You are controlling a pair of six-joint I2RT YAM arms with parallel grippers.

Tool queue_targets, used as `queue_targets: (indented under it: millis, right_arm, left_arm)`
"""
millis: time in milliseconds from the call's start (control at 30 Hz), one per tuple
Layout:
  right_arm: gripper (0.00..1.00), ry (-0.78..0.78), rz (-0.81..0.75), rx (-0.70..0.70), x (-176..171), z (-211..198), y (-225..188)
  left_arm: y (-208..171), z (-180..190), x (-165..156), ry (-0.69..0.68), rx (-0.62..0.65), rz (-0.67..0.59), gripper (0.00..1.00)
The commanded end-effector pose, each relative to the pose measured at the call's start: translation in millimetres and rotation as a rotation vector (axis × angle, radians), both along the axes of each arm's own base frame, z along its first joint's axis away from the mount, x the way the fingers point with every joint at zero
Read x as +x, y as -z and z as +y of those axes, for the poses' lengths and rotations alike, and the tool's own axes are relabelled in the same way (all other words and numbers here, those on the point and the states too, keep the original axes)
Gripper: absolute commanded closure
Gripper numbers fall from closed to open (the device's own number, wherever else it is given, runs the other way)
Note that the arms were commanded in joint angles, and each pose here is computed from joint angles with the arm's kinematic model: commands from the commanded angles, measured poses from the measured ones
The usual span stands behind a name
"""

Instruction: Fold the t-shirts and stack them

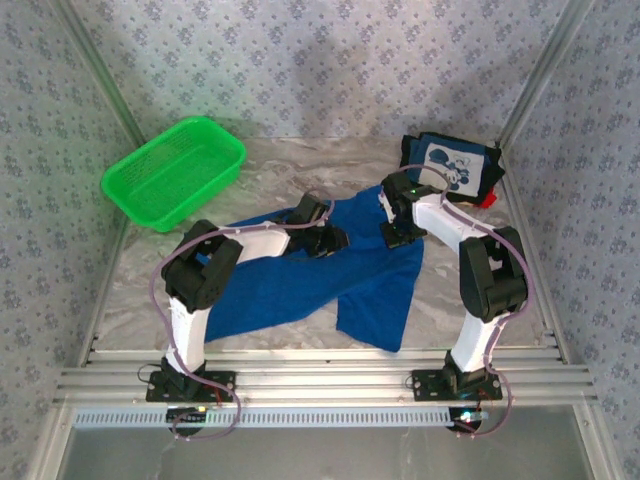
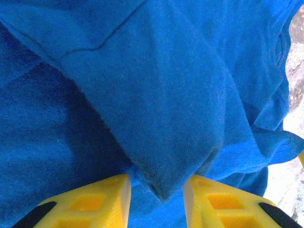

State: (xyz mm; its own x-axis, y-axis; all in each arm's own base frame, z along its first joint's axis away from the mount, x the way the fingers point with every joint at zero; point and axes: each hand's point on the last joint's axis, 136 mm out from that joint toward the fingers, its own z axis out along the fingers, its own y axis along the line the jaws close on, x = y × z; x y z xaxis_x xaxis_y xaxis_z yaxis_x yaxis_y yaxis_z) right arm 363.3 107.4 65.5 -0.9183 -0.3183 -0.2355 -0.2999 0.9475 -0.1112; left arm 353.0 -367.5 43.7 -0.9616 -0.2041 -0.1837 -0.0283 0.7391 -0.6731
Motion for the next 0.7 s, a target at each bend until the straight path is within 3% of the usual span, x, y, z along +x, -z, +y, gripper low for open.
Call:
queue_targets:
  millis: [0, 200, 500, 667]
  right_arm:
    - [1.00, 0.003, 0.027, 0.003, -2.4, -0.4, -0.9]
    - [1.00, 0.005, 0.024, 0.006, -2.0, 0.9, -0.8]
    - [1.00, 0.005, 0.024, 0.004, -2.1, -0.3, -2.5]
    - [1.00, -0.002, 0.007, -0.018, 0.8, -4.4, -7.6]
  left_arm:
    - [-6.1, -9.0, 10.0, 0.002, -0.005, -0.036, 0.67]
    - [-6.7, -11.5, 15.9, 0.009, 0.015, -0.046, 0.70]
    - [-8.4, -8.0, 14.1, 0.023, 0.040, -0.053, 0.99]
    - [-18.3, -3.0, 10.0, 0.036, 0.052, -0.063, 1.00]
